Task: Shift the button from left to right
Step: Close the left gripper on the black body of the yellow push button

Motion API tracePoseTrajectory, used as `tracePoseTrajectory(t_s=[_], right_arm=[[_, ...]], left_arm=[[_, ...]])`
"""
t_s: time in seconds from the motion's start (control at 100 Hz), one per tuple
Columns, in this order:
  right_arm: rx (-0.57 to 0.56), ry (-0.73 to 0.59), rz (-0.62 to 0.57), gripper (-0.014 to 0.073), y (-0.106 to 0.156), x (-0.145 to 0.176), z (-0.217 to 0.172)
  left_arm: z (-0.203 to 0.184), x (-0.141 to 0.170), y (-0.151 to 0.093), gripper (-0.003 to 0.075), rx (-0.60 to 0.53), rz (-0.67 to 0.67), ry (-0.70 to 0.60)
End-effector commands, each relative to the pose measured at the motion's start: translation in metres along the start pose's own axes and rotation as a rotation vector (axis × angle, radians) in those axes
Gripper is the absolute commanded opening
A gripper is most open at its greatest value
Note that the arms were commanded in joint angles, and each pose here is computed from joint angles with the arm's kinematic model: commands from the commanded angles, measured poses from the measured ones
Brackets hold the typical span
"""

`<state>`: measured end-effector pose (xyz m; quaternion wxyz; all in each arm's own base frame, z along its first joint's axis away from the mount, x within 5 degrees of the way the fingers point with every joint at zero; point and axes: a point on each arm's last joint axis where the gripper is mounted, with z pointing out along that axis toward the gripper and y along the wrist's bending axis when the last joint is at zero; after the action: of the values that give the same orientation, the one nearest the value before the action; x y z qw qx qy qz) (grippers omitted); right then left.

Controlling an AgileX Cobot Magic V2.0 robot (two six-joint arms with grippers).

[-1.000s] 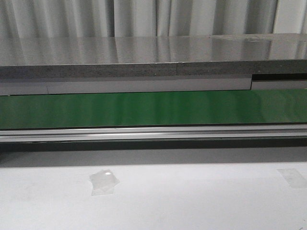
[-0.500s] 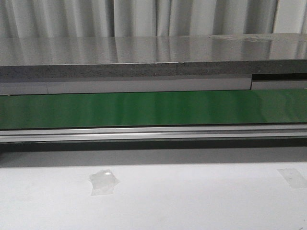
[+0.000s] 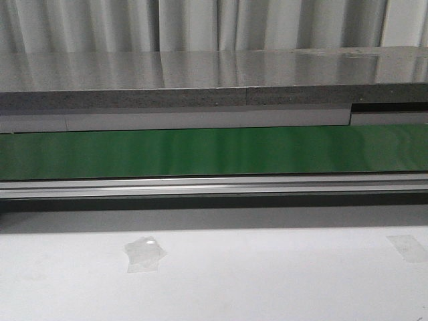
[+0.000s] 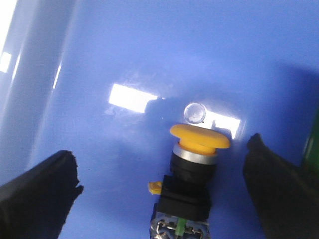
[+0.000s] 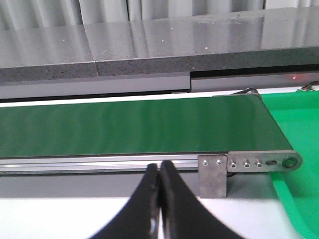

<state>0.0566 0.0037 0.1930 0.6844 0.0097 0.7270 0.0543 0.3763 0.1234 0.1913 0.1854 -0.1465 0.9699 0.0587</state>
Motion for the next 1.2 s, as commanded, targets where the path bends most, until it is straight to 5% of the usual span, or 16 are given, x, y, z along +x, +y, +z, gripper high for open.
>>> tracePoseTrajectory(t_s=[0.0,0.81,1.19], right_arm=[[-0.011,-0.121,-0.013,-0.0068,0.001,-0.014,-0.003],[-0.011,-0.121,-0.013,-0.0068,0.001,-0.014,-0.003],[-0.011,-0.121,-0.013,-0.0068,0.001,-0.014,-0.003]], left_arm=[[-0.017,-0.013,0.002,0.0640,0.006,-0.011,-0.088],[0.027,-0.001,-0.005,0.0634,0.045,-0.054,0.049],[0.026,0.004,-0.005,0.0341,0.045,-0.027,0.096]])
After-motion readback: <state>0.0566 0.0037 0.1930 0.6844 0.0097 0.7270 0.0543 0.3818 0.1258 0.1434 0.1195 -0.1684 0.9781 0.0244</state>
